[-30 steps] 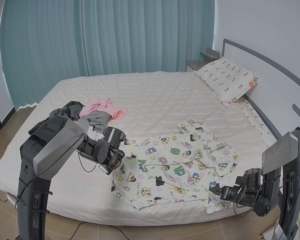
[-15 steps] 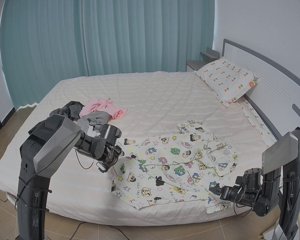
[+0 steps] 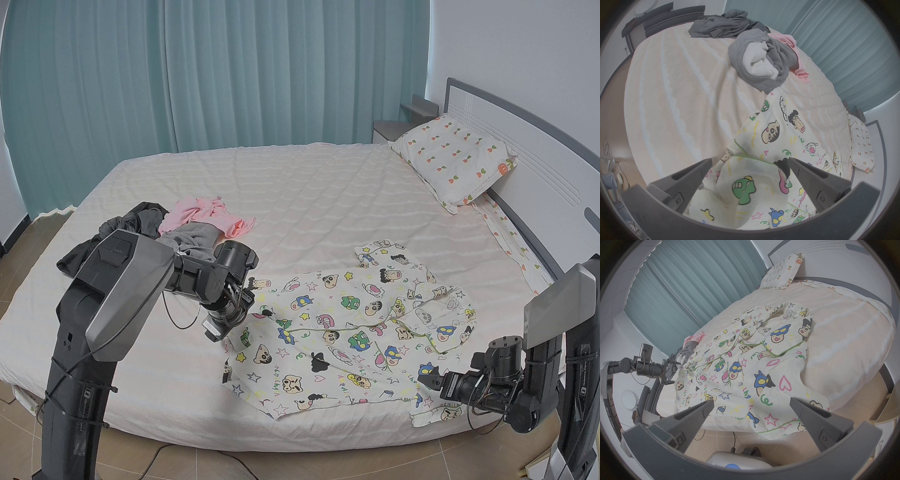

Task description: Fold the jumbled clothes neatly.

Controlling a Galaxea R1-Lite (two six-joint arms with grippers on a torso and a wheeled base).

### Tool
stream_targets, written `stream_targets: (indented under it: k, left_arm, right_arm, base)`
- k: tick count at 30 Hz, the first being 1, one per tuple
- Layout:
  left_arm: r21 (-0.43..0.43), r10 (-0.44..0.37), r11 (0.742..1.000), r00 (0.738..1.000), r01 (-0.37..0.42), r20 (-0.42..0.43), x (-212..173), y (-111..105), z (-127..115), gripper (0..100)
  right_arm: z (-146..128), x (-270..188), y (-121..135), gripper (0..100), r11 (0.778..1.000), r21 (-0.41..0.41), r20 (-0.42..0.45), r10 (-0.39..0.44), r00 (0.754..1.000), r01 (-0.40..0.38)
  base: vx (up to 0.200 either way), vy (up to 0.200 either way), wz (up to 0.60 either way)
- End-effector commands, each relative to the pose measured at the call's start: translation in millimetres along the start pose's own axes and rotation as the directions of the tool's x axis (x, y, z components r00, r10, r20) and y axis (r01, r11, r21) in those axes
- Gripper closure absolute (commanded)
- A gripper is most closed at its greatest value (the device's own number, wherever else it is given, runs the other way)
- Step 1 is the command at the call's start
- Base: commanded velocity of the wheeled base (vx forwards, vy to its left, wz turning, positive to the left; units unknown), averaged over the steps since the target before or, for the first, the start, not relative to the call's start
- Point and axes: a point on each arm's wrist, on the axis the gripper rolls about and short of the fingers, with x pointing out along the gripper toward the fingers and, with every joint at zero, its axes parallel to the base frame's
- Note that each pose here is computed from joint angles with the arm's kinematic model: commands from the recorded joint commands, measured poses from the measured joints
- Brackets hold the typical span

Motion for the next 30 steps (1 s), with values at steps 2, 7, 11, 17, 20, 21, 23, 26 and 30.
stream_targets:
  k: [2,7,11,17,20,21,23,26,30]
  left_arm:
    - [0.022,0.006,1.000,1.000,-0.006,-0.009,10.9,-2.7,-12.6,0]
    - [0.027,0.016,1.000,1.000,-0.016,-0.013,13.3,-3.2,-13.0,0]
    - [0.031,0.029,0.999,0.999,-0.028,-0.017,14.6,-3.0,-13.4,100]
    - [0.036,0.049,0.998,0.999,-0.048,-0.024,12.4,-2.6,-13.0,100]
    - [0.039,0.059,0.998,0.998,-0.058,-0.025,10.6,-1.8,-12.0,100]
    - [0.038,0.067,0.997,0.998,-0.067,-0.014,9.2,-1.1,-9.1,100]
    - [0.043,0.064,0.997,0.998,-0.065,0.003,6.5,-2.6,-6.7,100]
    - [0.077,0.060,0.995,0.998,-0.061,0.017,2.9,-4.0,-5.0,100]
    - [0.203,0.040,0.978,0.998,-0.050,0.054,-0.6,-8.7,0.6,100]
  right_arm:
    - [1.4,-0.2,1.0,0,1.000,-0.002,0.013,0.008,1.000,-0.008]
    - [1.1,0.0,0.9,0,1.000,-0.002,0.011,0.007,1.000,-0.007]
    - [1.4,-0.2,1.0,0,1.000,-0.002,0.013,0.008,1.000,-0.008]
    - [1.2,0.0,0.7,0,1.000,-0.002,0.014,0.002,1.000,-0.002]
    - [1.5,-0.2,0.9,0,1.000,-0.002,0.016,0.003,1.000,-0.002]
    - [1.2,0.0,0.7,0,1.000,-0.002,0.014,0.002,1.000,-0.002]
    - [1.0,0.0,1.1,0,1.000,-0.003,0.014,0.003,1.000,-0.003]
    - [1.0,0.0,1.1,0,1.000,-0.003,0.014,0.003,1.000,-0.003]
    - [0.9,0.2,0.6,0,1.000,-0.002,0.013,0.001,1.000,-0.001]
  base:
    - [0.000,0.000,0.00]
    - [0.000,0.000,0.00]
    - [0.000,0.000,0.00]
    - [0.000,0.000,0.00]
    - [0.000,0.000,0.00]
    - [0.000,0.000,0.00]
    - [0.000,0.000,0.00]
    - [0.000,0.000,0.00]
    - [0.000,0.000,0.00]
